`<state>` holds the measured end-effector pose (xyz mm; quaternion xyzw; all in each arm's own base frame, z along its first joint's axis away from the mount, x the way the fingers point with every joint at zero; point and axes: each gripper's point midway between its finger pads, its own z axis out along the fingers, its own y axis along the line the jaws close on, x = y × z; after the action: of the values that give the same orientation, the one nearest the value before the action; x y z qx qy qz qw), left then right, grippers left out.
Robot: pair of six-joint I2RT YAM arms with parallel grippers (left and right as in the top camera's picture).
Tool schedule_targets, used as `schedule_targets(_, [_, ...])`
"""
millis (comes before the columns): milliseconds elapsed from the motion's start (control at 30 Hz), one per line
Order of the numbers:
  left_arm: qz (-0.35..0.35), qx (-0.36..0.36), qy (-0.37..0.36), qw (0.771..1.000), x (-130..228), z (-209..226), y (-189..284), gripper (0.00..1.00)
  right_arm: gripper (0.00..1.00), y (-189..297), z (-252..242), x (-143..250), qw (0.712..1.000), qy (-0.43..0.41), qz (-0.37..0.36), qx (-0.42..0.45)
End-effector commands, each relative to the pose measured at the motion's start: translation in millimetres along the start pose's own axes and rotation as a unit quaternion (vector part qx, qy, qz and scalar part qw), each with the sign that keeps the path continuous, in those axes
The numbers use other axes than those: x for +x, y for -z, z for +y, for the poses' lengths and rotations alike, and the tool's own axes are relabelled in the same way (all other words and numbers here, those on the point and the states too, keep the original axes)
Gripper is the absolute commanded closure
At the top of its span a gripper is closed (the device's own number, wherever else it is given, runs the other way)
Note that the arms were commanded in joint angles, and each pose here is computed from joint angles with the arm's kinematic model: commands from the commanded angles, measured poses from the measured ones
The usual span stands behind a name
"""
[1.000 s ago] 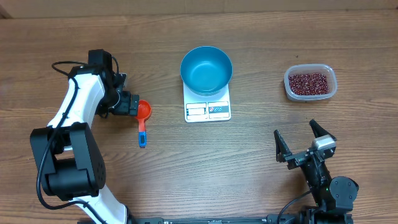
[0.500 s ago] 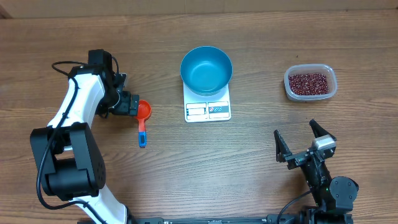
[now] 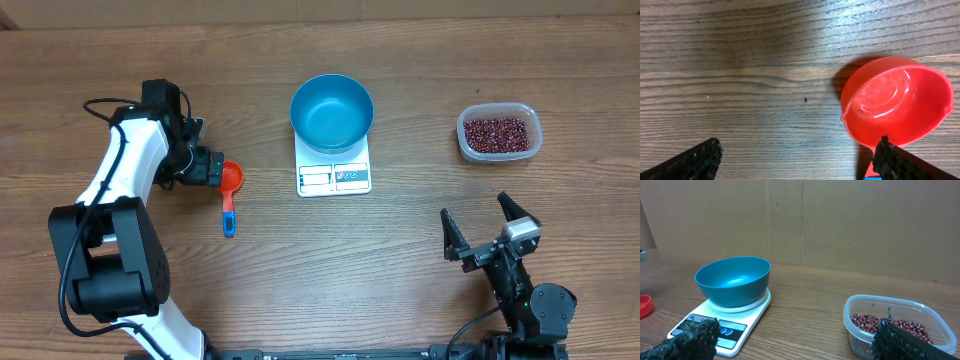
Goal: Scoop item into bowl and weigh 150g on scale
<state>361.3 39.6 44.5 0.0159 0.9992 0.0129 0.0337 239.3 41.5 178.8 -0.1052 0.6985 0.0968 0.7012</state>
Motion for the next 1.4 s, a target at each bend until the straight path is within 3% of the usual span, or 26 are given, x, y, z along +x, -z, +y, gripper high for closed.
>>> schedule_targets(0, [-0.004, 0.009, -0.003, 1.000, -4.5, -1.3, -0.3, 0.00, 0.00, -0.1, 1.3, 2.1, 1.000, -0.002, -0.001, -0.002])
schedule_targets(267, [-0.008, 0.008, -0.002, 1.000, -6.4, -1.1, -0.3, 0.04, 0.00, -0.1, 1.3, 2.2, 1.000, -0.003, -0.001, -0.002])
schedule_targets(367, [-0.012, 0.008, -0.002, 1.000, -8.2, -0.9, -0.2, 0.00, 0.00, -0.1, 1.3, 2.1, 1.000, -0.002, -0.001, -0.002])
schedule_targets(867, [-0.016, 0.007, -0.003, 1.000, -10.5, -0.6, -0.2, 0.00, 0.00, -0.1, 1.3, 2.1, 1.000, -0.002, -0.001, -0.002])
schedule_targets(1067, [-0.019, 0.022, -0.003, 1.000, -11.6, -5.6, 0.0, 0.05, 0.00, -0.1, 1.3, 2.1, 1.000, -0.002, -0.001, -0.002])
schedule_targets(1367, [-0.025, 0.027, -0.003, 0.999, -14.5, -7.5, 0.2, 0.00, 0.00, -0.1, 1.3, 2.2, 1.000, -0.002, -0.001, -0.002])
